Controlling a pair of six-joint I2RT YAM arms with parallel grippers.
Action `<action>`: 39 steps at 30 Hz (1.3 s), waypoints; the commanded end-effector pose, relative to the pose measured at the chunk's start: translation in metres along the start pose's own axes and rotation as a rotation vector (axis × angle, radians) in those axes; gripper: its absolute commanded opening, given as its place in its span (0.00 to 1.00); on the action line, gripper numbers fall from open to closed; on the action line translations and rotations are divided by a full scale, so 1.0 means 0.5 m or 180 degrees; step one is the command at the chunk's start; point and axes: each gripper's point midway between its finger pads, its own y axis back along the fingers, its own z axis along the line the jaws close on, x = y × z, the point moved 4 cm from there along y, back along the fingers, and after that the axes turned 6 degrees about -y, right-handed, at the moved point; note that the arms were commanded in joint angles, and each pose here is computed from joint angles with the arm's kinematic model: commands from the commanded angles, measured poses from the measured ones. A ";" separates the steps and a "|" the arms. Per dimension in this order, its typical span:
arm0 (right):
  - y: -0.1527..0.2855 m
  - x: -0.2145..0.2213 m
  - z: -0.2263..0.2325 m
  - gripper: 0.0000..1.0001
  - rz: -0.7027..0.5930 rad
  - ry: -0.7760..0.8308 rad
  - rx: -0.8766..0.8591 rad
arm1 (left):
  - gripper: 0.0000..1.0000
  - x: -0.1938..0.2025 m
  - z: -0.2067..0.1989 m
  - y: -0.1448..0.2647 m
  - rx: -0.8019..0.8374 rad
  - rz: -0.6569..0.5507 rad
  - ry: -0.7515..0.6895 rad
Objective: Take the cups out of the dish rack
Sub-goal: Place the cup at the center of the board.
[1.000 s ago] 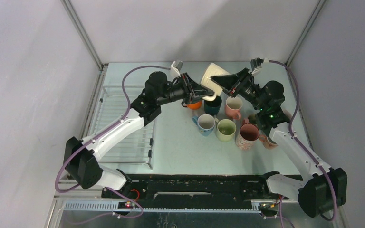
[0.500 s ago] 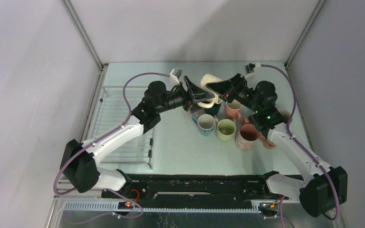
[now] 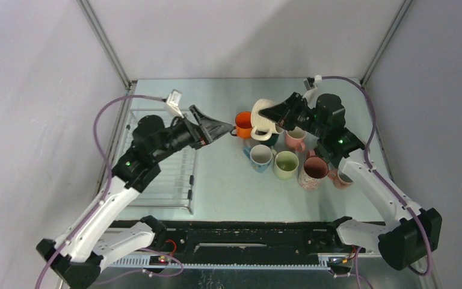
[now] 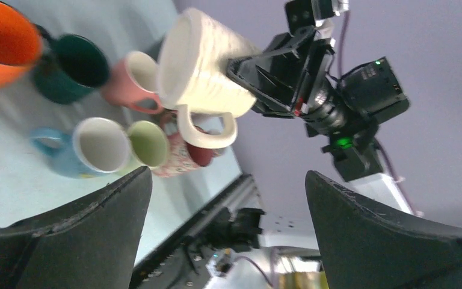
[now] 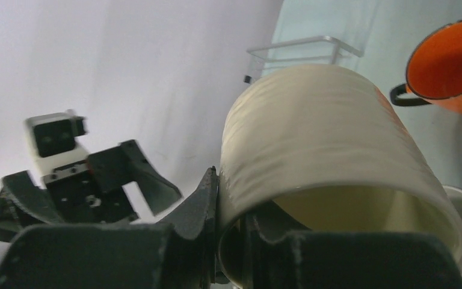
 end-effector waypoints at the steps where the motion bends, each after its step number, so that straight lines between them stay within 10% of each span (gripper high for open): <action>1: -0.008 -0.004 0.065 0.00 0.0097 0.0504 -0.0163 | 1.00 -0.043 0.015 0.073 -0.0508 -0.0252 -0.0527; 27: -0.123 0.371 -0.064 0.00 0.2347 0.2718 0.0828 | 1.00 -0.177 -0.112 0.191 -0.0702 -0.0939 -0.1164; 39: -0.140 0.439 -0.208 0.00 0.2703 0.3410 0.1547 | 1.00 -0.177 -0.106 0.183 -0.0730 -0.0913 -0.1165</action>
